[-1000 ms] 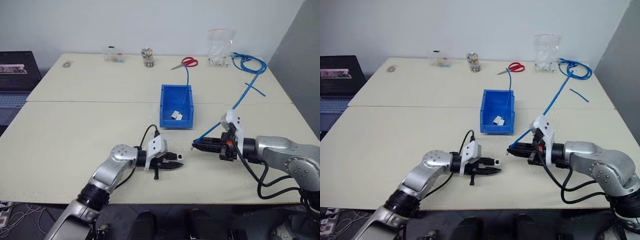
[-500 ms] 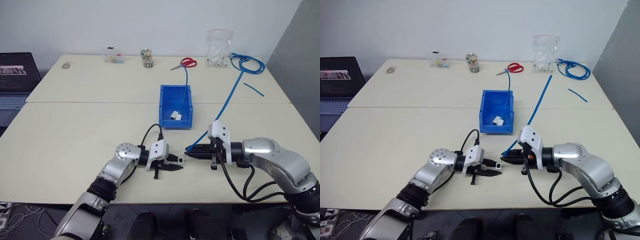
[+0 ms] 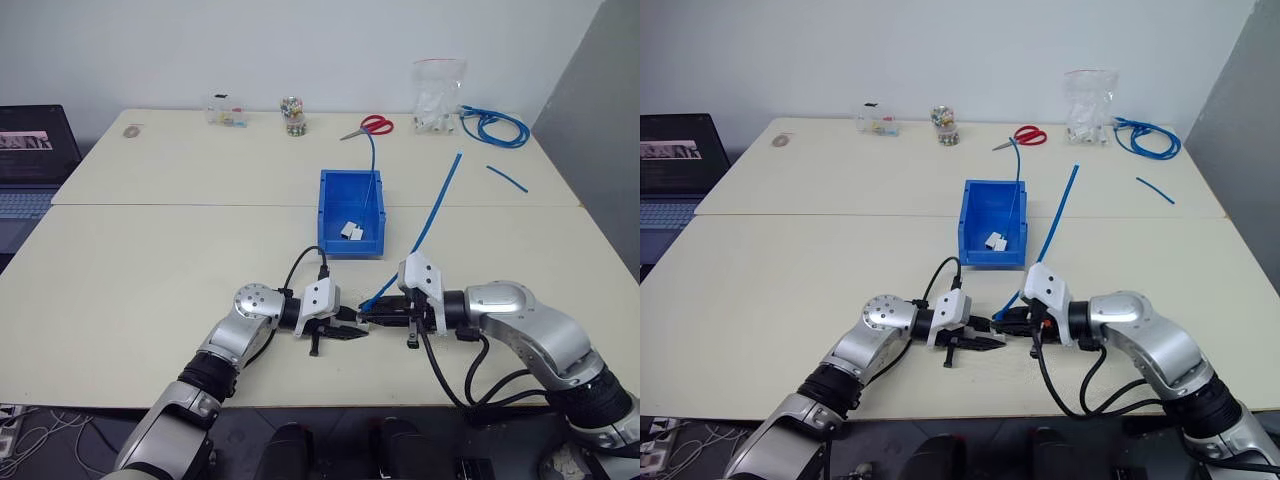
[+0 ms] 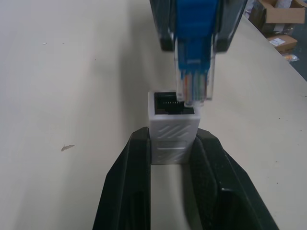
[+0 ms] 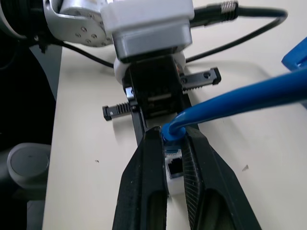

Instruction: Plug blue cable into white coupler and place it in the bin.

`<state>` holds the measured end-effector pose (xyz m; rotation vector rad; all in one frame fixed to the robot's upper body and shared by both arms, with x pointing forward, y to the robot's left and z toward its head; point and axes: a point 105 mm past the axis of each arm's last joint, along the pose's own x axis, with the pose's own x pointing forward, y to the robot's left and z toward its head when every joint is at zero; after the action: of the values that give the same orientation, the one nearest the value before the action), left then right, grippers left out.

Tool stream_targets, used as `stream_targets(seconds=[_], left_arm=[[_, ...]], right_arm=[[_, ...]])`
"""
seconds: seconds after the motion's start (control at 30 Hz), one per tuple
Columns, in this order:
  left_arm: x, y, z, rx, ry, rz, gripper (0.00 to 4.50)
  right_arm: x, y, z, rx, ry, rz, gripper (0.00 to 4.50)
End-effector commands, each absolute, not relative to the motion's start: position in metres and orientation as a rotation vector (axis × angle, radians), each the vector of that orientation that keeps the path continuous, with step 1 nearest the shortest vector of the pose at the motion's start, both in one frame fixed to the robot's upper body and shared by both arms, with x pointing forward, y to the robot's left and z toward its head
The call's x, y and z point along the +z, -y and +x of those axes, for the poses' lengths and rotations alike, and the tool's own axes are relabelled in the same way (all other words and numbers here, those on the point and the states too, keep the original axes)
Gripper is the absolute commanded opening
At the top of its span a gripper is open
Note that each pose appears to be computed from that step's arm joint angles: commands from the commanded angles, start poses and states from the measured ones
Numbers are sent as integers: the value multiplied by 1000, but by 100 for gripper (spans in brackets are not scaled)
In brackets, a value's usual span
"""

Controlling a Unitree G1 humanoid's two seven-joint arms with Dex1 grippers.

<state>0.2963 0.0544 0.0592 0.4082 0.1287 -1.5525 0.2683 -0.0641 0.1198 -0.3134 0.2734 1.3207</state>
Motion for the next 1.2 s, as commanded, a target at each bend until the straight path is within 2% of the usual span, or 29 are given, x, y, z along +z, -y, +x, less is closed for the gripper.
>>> stream_targets(seconds=[0.03, 0.53, 0.93, 1.2], left_arm=[[59, -56, 297, -1543, -129, 416, 79], [62, -57, 301, -1517, -122, 411, 79], [65, -55, 301, -1522, -114, 413, 79], [67, -55, 301, -1513, -109, 412, 79]], right_arm=[[121, 66, 266, 1348, -246, -350, 18], [118, 70, 282, 1322, -238, -415, 18], [103, 69, 278, 1376, -250, -569, 18], [99, 63, 274, 1458, -296, -575, 18]])
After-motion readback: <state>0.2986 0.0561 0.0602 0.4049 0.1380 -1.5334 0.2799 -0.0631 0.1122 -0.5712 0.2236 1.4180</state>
